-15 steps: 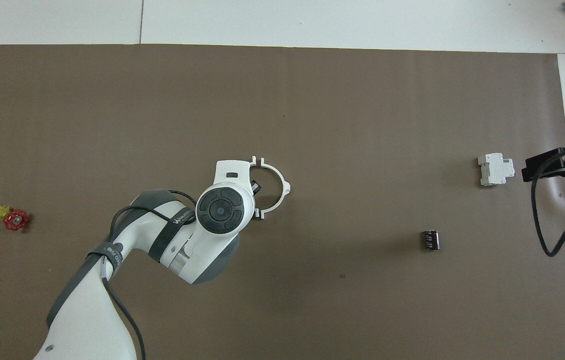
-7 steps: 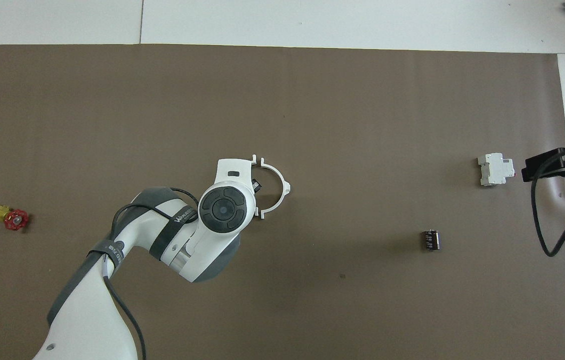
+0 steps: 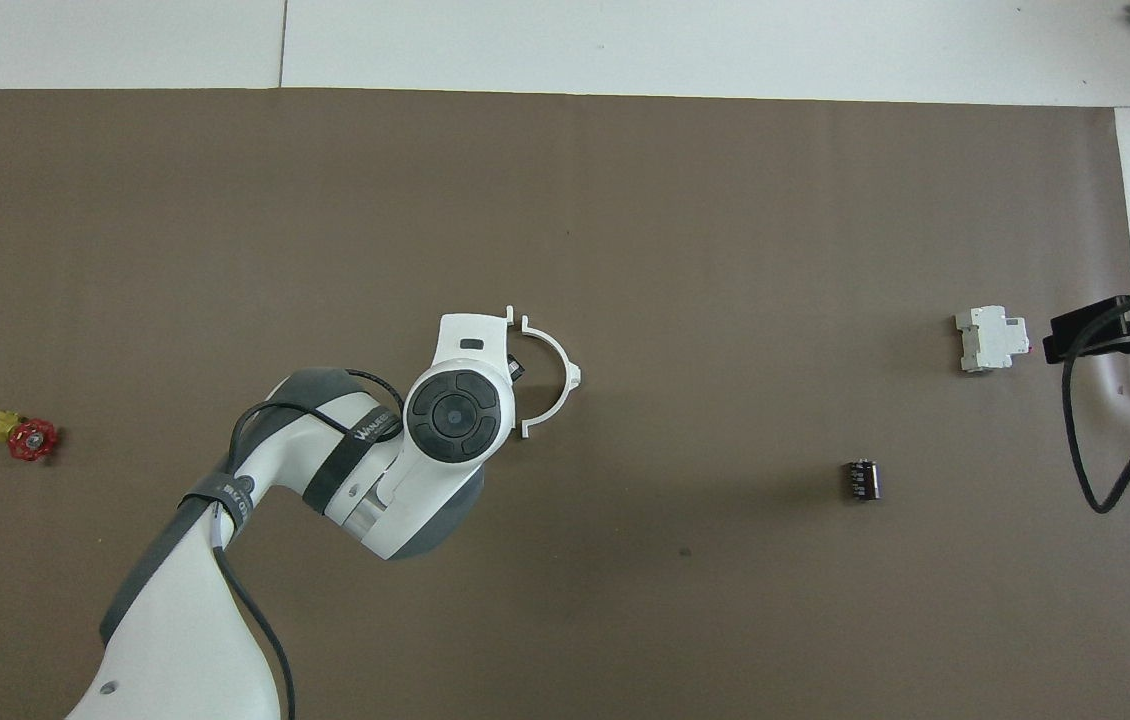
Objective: Assemble drain pipe with both arms
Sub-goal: 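Press the held half-ring against the placed half-ring with the left gripper, then release the joined ring and withdraw the left gripper to its edge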
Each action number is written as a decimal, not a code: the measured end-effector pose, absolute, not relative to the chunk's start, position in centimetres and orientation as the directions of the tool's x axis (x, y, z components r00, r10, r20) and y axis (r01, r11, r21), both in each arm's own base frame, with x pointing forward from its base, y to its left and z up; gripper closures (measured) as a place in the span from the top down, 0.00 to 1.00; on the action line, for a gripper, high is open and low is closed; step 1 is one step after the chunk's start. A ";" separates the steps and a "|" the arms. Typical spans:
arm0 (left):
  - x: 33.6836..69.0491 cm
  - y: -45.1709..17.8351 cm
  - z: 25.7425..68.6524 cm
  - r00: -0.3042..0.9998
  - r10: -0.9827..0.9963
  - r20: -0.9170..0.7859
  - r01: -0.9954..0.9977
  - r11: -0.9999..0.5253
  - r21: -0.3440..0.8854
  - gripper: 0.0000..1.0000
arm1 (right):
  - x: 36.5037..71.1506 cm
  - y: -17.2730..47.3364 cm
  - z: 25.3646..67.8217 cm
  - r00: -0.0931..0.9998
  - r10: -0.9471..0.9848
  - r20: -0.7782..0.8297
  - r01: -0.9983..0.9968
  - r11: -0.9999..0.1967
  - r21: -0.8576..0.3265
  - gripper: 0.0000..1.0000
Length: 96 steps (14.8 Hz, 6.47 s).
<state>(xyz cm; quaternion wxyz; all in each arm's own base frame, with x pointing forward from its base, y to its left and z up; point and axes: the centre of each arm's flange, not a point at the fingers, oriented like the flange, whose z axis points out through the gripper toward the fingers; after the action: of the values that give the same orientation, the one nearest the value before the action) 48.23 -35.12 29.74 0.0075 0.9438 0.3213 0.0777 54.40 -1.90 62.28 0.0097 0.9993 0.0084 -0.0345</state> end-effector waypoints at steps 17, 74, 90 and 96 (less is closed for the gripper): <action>48.2 -35.2 29.4 0.788 0.597 0.150 0.596 -0.801 0.056 0.07 | 54.4 -1.9 62.3 0.997 0.016 -0.069 0.017 -1.000 0.019 1.00; 49.0 -34.9 32.2 0.807 0.563 0.180 0.573 -0.820 -0.003 1.00 | 54.4 -1.9 62.3 0.997 0.016 -0.069 0.017 -1.000 0.019 1.00; 55.6 -19.3 52.1 0.856 0.480 0.193 0.503 -0.859 -0.094 1.00 | 54.4 -1.9 62.3 0.997 0.015 -0.069 0.017 -1.000 0.019 1.00; 53.7 -8.9 58.1 0.939 0.323 0.114 0.336 -0.934 -0.122 1.00 | 54.4 -1.9 62.3 0.997 0.015 -0.069 0.017 -1.000 0.019 1.00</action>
<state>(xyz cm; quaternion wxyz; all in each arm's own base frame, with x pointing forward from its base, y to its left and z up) 53.70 -8.91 58.12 -0.0701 0.9823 0.1678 0.0458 54.40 -1.90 62.28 0.0097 0.9993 0.0080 -0.0345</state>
